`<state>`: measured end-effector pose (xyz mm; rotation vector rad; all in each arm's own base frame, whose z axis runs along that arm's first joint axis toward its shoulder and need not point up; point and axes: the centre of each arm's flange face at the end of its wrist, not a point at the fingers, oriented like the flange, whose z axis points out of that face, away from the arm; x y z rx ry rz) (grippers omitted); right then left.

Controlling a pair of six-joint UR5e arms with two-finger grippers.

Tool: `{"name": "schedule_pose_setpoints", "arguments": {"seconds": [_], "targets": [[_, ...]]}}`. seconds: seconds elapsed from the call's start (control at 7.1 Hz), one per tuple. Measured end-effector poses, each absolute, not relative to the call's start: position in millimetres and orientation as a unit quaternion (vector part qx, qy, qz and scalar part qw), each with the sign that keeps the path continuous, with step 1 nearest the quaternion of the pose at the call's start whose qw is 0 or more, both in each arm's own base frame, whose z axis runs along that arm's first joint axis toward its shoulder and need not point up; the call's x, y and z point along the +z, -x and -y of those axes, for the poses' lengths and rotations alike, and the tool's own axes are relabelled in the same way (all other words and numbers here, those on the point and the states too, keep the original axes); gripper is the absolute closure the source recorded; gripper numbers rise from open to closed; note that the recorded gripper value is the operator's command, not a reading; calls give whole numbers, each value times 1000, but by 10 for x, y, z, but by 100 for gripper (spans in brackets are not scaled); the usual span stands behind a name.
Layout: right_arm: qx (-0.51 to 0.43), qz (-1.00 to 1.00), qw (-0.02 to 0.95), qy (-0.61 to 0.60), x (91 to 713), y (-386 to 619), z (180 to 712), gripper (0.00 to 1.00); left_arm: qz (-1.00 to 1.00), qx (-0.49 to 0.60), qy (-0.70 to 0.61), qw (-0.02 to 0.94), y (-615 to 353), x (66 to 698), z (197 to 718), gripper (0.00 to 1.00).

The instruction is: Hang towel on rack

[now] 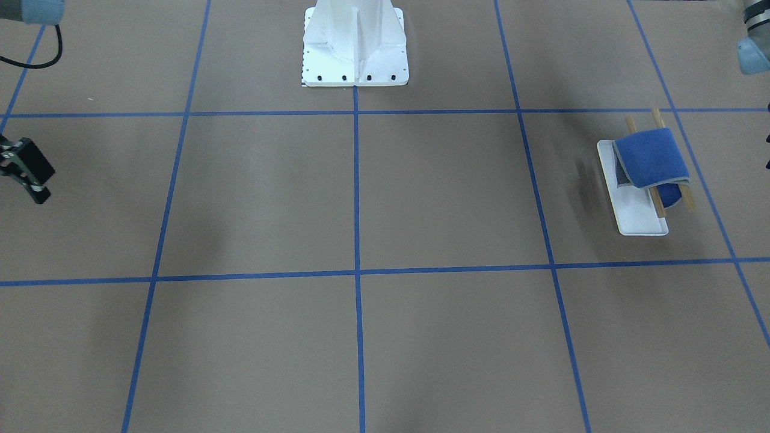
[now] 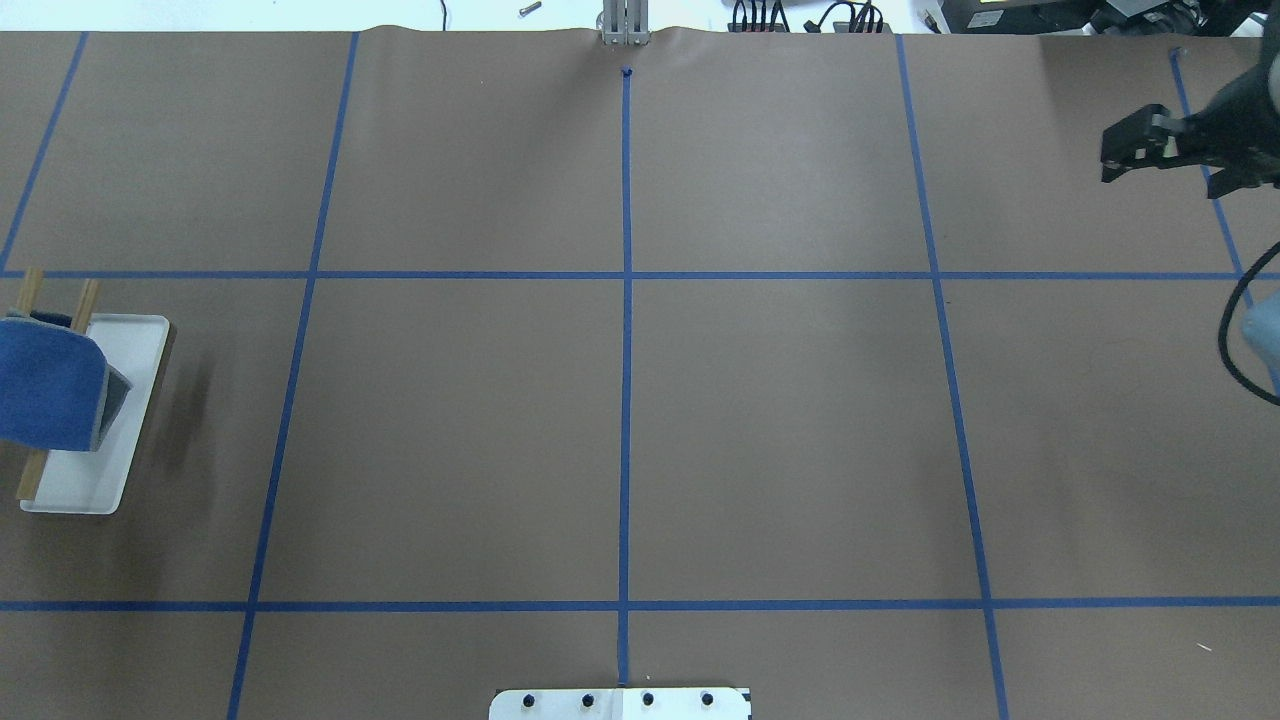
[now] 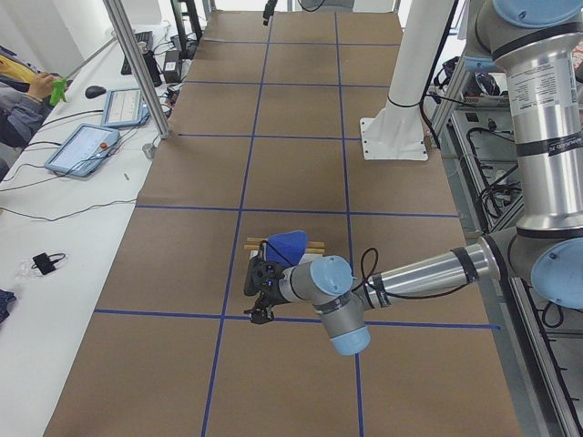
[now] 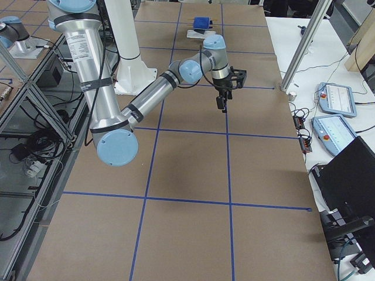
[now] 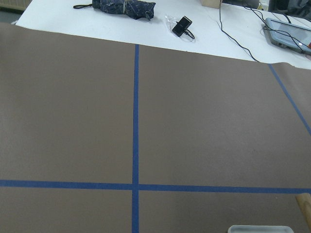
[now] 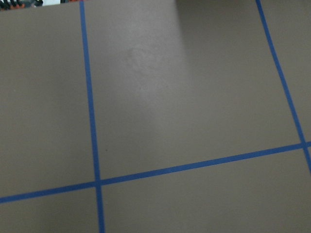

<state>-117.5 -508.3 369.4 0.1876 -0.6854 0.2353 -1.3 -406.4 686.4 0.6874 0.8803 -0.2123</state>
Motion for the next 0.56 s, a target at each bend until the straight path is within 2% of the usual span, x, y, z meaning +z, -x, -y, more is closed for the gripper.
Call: {"name": "schedule_pose_setpoints", "arguments": {"seconds": [0.56], "targets": [[-78,337,934,-85,4944,54,4740,0,-383,-28,-226,895,37,6461,4728,2]]}}
